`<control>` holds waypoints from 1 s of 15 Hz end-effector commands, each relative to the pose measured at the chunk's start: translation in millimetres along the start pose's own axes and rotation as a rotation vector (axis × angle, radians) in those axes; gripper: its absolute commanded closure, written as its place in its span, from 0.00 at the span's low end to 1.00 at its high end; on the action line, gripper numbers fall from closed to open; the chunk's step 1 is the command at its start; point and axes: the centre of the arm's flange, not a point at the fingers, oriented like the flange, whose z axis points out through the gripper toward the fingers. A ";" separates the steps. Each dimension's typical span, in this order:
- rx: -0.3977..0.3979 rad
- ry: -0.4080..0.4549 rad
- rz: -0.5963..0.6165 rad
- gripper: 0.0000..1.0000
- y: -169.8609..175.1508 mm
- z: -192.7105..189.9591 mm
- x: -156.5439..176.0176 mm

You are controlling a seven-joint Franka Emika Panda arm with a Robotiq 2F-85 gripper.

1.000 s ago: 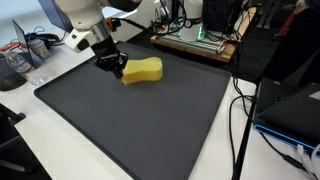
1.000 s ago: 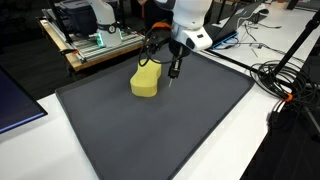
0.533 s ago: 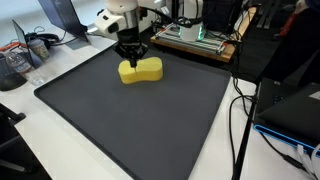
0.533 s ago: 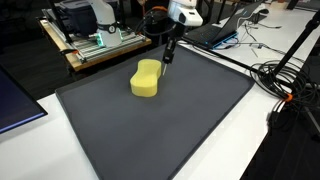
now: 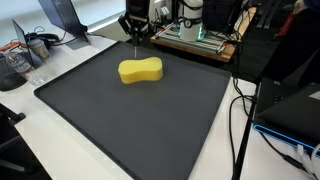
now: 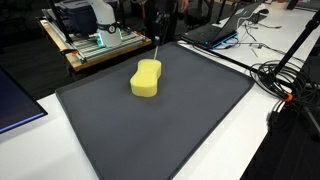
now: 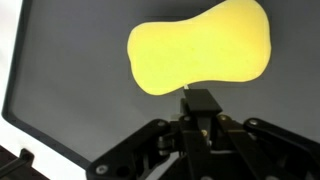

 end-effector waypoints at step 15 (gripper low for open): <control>0.223 0.245 0.066 0.97 135.2 52.4 -131.8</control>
